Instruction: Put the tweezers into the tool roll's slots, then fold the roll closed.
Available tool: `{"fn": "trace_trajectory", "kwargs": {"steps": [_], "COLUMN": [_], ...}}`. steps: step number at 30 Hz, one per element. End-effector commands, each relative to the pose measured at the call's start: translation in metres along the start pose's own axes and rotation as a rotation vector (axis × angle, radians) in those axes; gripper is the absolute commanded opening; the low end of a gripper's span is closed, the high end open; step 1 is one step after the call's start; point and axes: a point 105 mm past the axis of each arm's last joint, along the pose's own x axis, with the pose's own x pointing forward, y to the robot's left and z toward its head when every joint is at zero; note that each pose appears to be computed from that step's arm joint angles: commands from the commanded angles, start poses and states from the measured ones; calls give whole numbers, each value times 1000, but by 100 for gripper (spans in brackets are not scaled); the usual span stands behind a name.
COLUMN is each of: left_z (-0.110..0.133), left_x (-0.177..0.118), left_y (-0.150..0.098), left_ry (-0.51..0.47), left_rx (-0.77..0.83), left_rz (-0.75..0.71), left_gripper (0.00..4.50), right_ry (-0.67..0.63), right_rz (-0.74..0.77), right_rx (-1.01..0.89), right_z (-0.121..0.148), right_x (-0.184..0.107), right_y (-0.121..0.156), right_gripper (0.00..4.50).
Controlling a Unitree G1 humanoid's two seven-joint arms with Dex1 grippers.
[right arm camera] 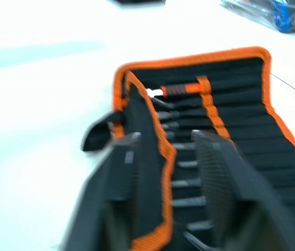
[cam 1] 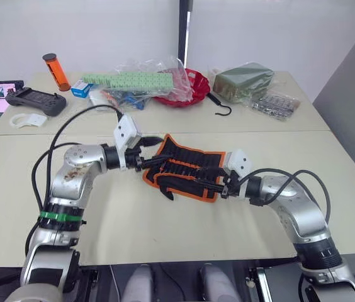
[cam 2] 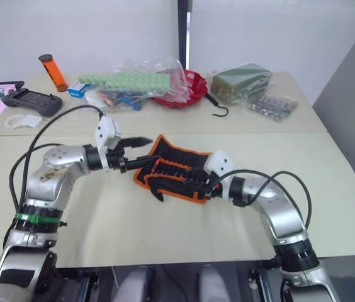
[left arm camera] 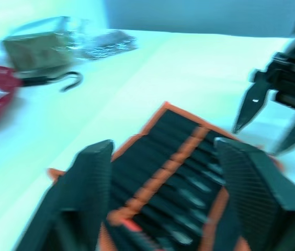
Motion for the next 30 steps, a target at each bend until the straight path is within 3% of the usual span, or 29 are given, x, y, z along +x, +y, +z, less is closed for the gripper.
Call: {"fn": "trace_trajectory", "kwargs": {"steps": [1,2,6,11,23,30], "left_z": [-5,-10,-20,-30,-56,-79], "left_x": [6,8,15,24,44,37], "left_y": [-14,-18,-24,-26,-14,-3], "left_ry": [0,16,38,59,82,131], "left_rx": [10,14,16,27,38,30], "left_rz": [-35,-42,-48,-37,62,147], "left_gripper": [166,138,4,4,4,4], "right_ry": [-43,-37,7,46,80,125], "right_rz": [20,19,-8,-29,-204,-236], "right_rx": [13,18,12,4,39,54], "right_z": [9,6,-8,-23,-45,-58], "right_x": [8,11,18,25,32,29], "right_y": [13,15,16,17,-13,-13], "right_gripper": [23,0,0,0,0,0]}}
